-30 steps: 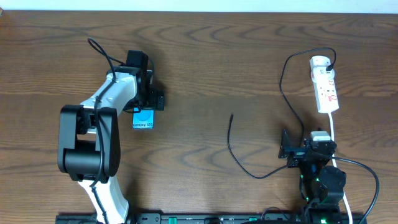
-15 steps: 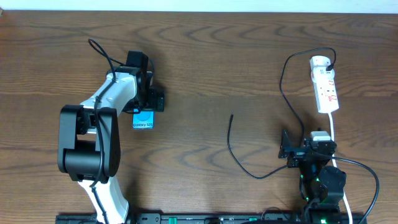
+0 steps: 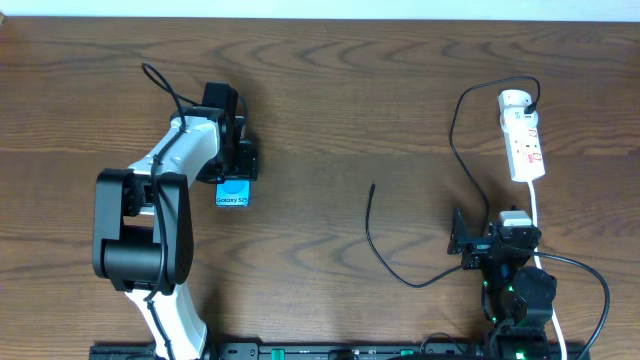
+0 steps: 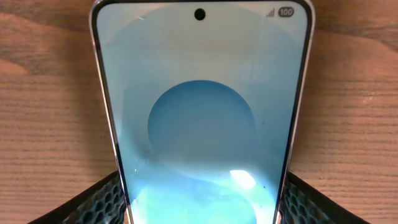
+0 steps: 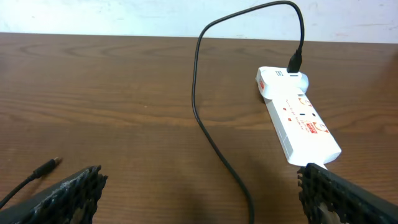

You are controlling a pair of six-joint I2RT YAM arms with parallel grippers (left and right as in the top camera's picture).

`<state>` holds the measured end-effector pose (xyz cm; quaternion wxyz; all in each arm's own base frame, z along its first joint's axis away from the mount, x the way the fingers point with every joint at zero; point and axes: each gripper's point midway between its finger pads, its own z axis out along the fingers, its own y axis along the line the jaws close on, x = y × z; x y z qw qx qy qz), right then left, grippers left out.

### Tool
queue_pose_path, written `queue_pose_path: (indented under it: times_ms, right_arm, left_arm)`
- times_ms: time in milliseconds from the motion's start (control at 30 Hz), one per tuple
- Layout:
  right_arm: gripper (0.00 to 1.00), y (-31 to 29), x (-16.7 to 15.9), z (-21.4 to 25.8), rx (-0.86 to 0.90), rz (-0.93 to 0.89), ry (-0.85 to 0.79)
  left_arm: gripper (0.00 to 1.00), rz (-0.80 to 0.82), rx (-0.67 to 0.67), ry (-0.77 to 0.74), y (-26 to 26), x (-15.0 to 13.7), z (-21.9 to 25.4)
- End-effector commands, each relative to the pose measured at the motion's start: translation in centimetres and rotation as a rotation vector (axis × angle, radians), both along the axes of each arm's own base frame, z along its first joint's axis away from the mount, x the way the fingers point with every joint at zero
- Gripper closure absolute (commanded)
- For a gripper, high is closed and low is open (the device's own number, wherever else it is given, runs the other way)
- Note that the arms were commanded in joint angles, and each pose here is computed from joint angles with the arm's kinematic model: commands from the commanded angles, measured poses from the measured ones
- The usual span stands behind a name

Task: Plug charger to phone and switch on socket
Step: 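Close the left gripper on the phone's top edge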

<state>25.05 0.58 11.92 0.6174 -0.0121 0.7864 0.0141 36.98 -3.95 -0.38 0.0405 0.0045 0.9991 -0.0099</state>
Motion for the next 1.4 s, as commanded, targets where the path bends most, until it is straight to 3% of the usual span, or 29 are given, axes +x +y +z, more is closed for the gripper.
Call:
queue_pose_path:
  times_ms: [0,767,933,1167,1367]
  right_arm:
    - [0.01,0.23,-0.03,-0.12,0.012,0.003,0.004]
    - [0.01,0.23,-0.03,-0.12,0.012,0.003,0.004]
    - [0.01,0.23,-0.03,-0.12,0.012,0.003,0.004]
    - [0.01,0.23,-0.03,-0.12,0.012,0.003,0.004]
    - [0.01,0.23,-0.03,-0.12,0.012,0.003,0.004]
  left_arm:
    - [0.3,0.0,-0.006,0.056,-0.07,-1.15,-1.53]
    - [0.36,0.0,-0.006,0.056,-0.07,-1.15,-1.53]
    - [0.51,0.0,-0.006,0.053,-0.08,-1.07,-1.53]
    - [0.6,0.0,-0.006,0.053,-0.08,-1.07,-1.53]
    - [0.79,0.0,-0.006,0.054,-0.08,-1.08,-1.53]
